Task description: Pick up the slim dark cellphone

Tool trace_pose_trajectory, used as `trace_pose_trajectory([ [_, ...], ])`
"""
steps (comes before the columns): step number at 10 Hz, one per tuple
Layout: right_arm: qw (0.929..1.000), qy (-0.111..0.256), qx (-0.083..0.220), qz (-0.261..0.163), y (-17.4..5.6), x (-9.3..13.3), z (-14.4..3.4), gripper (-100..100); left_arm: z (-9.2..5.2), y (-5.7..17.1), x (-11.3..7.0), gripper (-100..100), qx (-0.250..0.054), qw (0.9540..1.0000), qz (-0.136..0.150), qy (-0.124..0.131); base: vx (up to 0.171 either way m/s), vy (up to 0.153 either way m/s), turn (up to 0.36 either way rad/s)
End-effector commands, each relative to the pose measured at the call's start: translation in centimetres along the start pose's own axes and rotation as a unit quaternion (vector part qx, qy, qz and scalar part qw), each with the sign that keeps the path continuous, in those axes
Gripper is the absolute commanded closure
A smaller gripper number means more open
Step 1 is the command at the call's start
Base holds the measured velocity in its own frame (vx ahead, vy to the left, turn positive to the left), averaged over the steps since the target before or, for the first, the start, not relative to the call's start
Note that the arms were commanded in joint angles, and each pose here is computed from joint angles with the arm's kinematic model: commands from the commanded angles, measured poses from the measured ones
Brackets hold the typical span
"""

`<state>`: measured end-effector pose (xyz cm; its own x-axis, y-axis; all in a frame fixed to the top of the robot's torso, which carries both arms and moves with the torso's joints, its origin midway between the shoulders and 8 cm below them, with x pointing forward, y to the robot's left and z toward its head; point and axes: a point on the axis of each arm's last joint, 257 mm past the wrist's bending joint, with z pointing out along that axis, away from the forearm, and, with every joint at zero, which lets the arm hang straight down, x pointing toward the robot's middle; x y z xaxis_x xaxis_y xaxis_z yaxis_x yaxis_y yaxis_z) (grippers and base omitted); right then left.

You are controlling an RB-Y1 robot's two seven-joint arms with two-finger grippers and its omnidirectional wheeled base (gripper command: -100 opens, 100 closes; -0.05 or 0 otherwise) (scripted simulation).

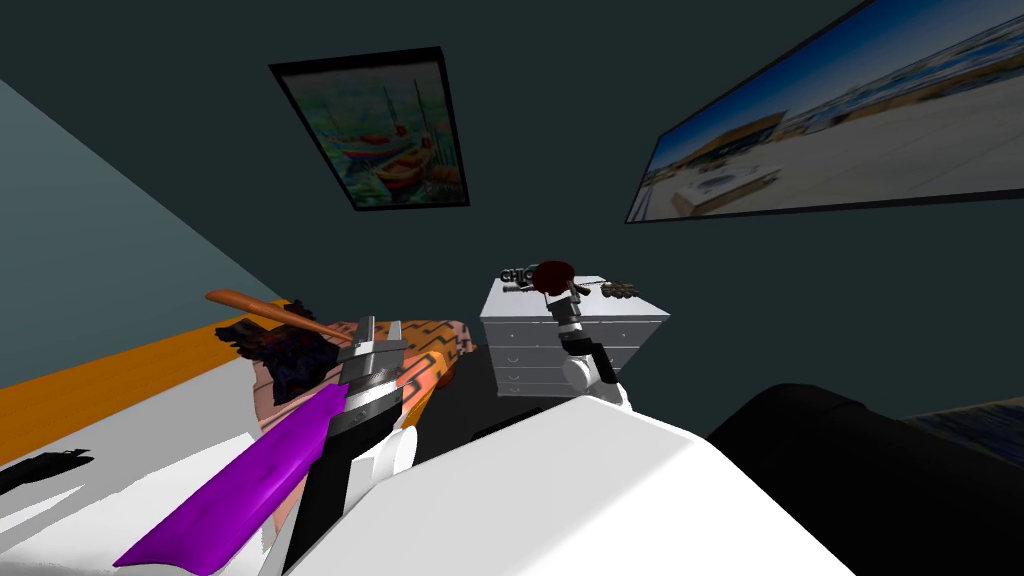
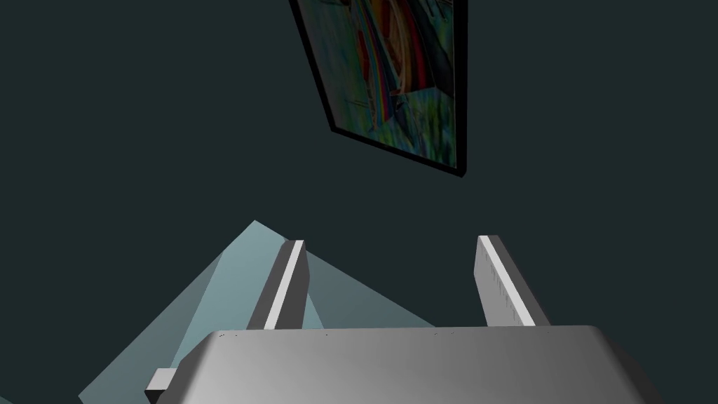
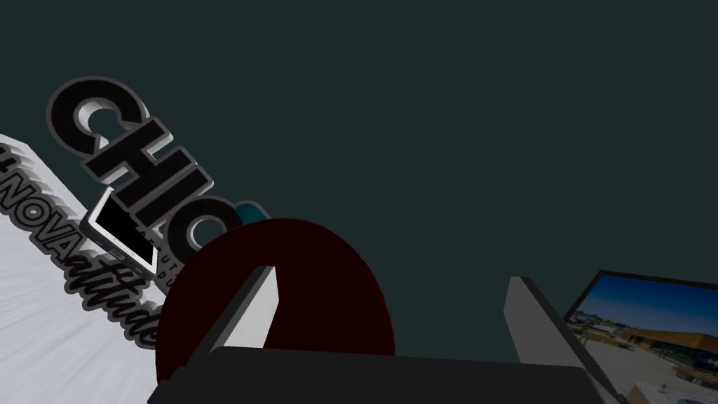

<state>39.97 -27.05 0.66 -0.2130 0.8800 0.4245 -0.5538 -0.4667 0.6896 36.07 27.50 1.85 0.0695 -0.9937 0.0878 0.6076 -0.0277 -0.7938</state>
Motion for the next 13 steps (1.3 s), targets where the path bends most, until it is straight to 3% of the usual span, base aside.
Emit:
trace_pose_trajectory([
  [1,0.9990,0.003,-0.004,0.045,-0.1,0.4,0.6,-100,0.0,0.0,0.0,0,0.000,1.0000,0.000,0.000,-0.022,0.050,-0.004],
  [6,0.9907,-0.013,-0.007,0.136,-0.3,-0.1,1.2,-100,0.0,0.0,0.0,0,0.000,1.0000,0.000,0.000,-0.021,0.035,-0.004],
  [7,0.9853,-0.007,-0.009,0.171,-0.5,0.5,1.9,-100,0.0,0.0,0.0,0,0.000,1.0000,0.000,0.000,-0.019,0.041,-0.009],
  [10,0.9783,-0.021,-0.009,0.206,-0.7,-0.2,1.8,-100,0.0,0.0,0.0,0,0.000,1.0000,0.000,0.000,-0.011,0.021,-0.004],
  [11,0.9697,-0.016,-0.010,0.243,-1.0,0.4,2.5,-100,0.0,0.0,0.0,0,0.000,1.0000,0.000,0.000,-0.009,0.029,-0.013],
  [13,0.9624,-0.027,-0.010,0.270,-1.1,-0.1,2.5,-100,0.0,0.0,0.0,0,0.000,1.0000,0.000,0.000,-0.013,0.031,-0.007],
])
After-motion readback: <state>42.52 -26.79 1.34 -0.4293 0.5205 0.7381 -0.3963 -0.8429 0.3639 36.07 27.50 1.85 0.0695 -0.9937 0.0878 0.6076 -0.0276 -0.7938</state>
